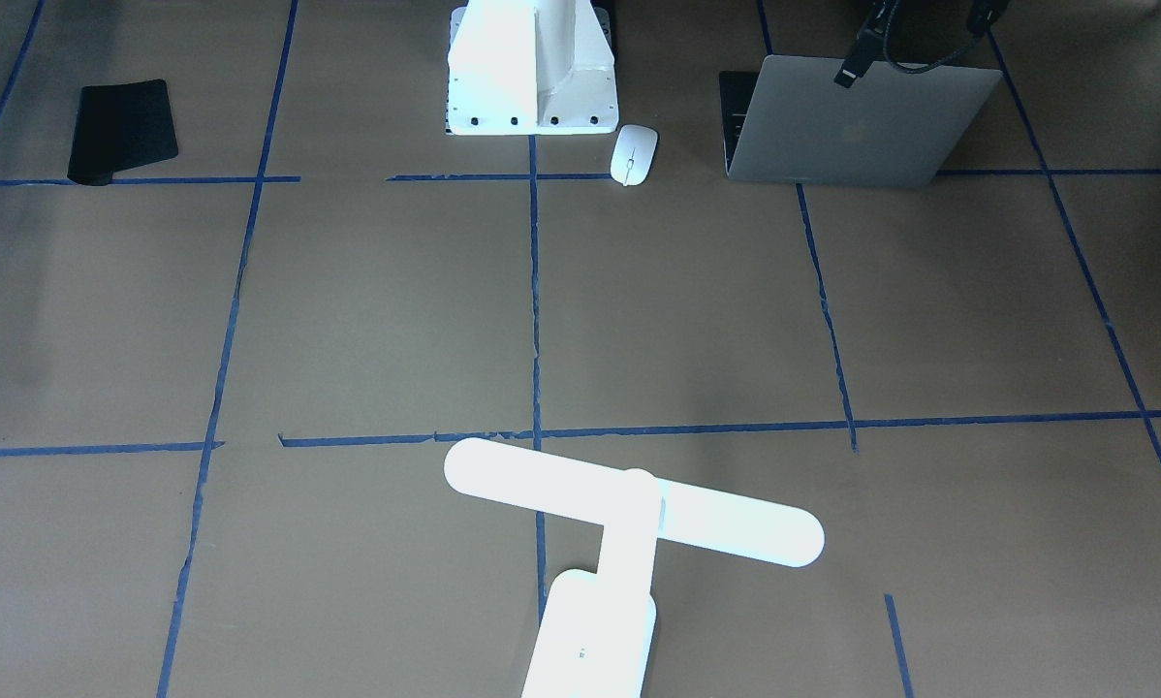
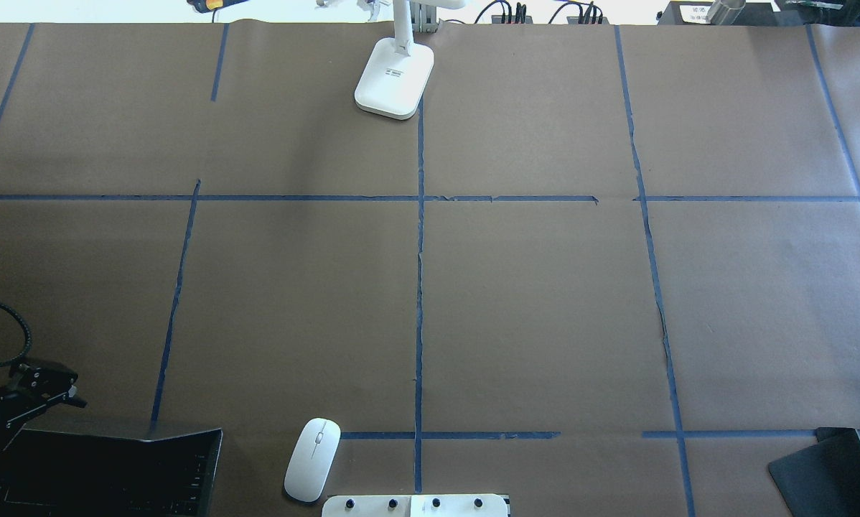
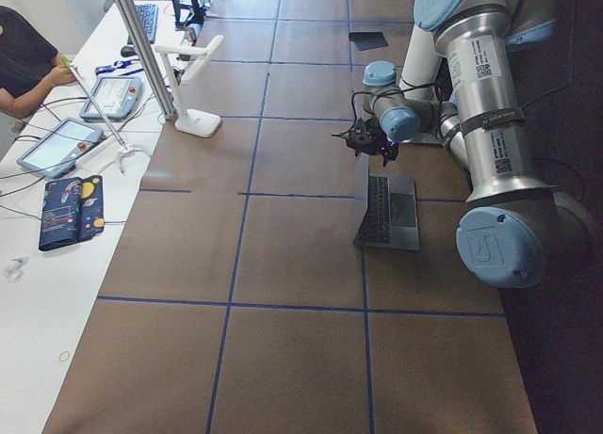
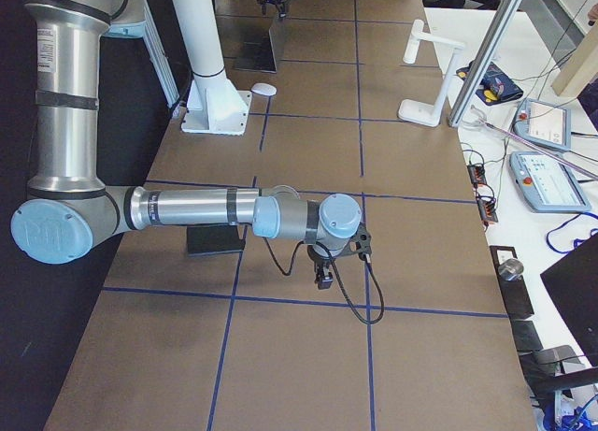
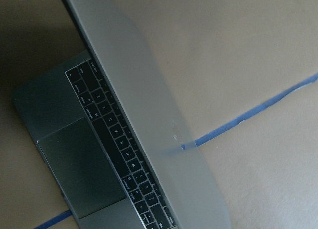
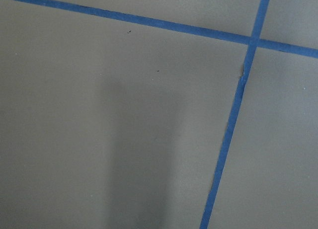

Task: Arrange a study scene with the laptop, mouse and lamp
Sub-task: 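Grasp the edge of the grey laptop with the left gripper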

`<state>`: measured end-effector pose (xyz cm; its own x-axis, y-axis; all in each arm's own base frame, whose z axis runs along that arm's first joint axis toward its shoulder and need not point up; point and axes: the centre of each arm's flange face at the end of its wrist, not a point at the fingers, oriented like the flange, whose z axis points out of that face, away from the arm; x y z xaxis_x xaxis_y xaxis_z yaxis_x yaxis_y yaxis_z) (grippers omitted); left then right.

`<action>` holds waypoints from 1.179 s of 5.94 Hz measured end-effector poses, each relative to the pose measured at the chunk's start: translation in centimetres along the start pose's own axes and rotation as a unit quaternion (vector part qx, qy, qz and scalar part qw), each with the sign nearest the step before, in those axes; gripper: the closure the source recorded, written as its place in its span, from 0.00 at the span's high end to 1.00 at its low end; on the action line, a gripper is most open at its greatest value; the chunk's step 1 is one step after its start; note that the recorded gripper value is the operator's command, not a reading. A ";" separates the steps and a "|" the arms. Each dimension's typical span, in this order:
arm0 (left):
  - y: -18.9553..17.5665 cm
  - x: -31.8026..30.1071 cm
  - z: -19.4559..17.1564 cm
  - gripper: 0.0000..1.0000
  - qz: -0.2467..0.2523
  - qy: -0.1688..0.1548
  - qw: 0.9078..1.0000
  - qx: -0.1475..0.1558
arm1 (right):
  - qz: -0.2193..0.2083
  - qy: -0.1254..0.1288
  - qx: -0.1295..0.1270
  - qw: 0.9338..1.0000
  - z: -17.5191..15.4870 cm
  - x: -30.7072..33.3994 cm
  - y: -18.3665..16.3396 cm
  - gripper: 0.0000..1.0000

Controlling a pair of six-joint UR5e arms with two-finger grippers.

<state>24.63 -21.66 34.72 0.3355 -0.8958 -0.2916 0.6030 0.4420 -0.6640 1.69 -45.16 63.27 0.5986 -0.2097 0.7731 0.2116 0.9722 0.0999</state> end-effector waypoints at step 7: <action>-1.2 -0.3 1.5 0.00 -0.076 0.003 0.996 0.043 | -0.002 0.000 0.000 1.000 0.0 0.0 0.1 1.00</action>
<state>24.89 -21.80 36.64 0.2315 -0.9526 -0.1973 0.7060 0.3041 -0.6396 1.70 -45.05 63.26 0.5976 -0.2143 0.7726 0.2139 0.9713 0.1039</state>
